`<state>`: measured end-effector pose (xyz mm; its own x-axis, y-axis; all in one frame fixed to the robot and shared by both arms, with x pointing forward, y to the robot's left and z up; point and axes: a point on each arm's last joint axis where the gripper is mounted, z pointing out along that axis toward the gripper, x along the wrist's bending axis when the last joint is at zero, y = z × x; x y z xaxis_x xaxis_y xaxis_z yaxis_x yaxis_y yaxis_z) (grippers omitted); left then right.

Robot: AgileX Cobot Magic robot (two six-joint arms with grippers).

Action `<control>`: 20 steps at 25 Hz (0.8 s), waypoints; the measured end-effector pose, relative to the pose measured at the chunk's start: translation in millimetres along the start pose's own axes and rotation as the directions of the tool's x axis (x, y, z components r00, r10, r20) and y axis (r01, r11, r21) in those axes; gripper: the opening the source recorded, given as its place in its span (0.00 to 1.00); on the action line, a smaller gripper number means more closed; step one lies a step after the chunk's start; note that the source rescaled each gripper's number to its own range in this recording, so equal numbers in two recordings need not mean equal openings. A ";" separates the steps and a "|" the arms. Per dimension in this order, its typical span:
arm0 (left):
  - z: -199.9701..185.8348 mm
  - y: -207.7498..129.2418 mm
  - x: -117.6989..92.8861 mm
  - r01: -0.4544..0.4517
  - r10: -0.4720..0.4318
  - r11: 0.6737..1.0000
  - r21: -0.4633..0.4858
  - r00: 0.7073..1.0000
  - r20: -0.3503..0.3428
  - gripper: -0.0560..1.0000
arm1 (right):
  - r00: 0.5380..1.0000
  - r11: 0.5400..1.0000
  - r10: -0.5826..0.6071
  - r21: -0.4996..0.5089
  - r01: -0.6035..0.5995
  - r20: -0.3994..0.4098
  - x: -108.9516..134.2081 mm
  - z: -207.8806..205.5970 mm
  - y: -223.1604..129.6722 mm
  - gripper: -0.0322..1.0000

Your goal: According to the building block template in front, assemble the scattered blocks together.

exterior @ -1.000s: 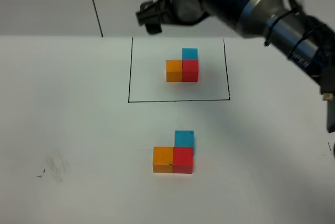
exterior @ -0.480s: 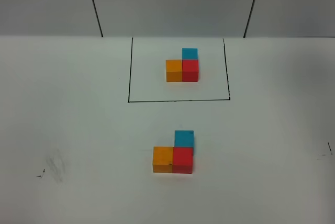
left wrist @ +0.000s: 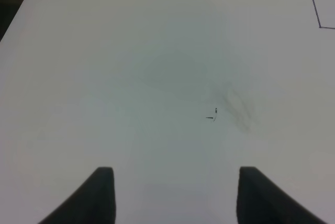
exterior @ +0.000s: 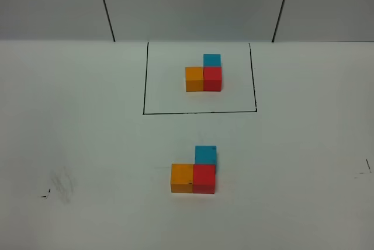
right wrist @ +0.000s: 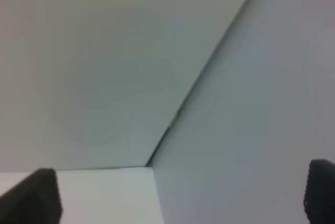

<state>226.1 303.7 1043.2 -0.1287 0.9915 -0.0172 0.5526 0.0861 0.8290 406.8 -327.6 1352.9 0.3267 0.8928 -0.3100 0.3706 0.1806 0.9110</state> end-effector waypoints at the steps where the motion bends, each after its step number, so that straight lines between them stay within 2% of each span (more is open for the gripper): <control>1: 0.0 0.0 0.0 0.000 0.000 1.000 0.000 1.000 0.000 0.22 | 1.000 1.000 0.004 0.001 -0.004 0.016 -5.8 -10.0 -8.5 0.93; 6: 0.0 0.0 0.0 0.000 0.000 1.000 0.000 1.000 0.000 0.22 | 0.998 1.000 0.005 -0.006 -0.005 0.056 -31.3 -64.3 -65.1 0.93; 9: 0.0 0.0 0.0 0.000 0.000 1.000 0.000 1.000 0.000 0.22 | 0.999 1.000 -0.015 -0.021 0.016 0.036 -38.8 -91.2 -99.9 0.93; 14: 0.0 0.0 0.0 0.000 0.000 1.000 0.000 1.000 0.000 0.22 | 0.991 0.997 -0.062 -0.062 0.054 -0.123 -29.6 -118.5 -154.7 0.93; 20: 0.0 0.0 0.0 0.000 0.000 1.000 0.000 1.000 0.000 0.22 | 0.939 0.990 -0.090 -0.134 0.047 -0.332 -3.1 -125.9 -198.6 0.89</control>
<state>226.1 303.7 1043.2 -0.1287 0.9915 -0.0172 0.5526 0.0861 0.8290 222.7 -314.3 1207.1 -0.0151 0.9592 -0.2823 0.2658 0.2760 0.9237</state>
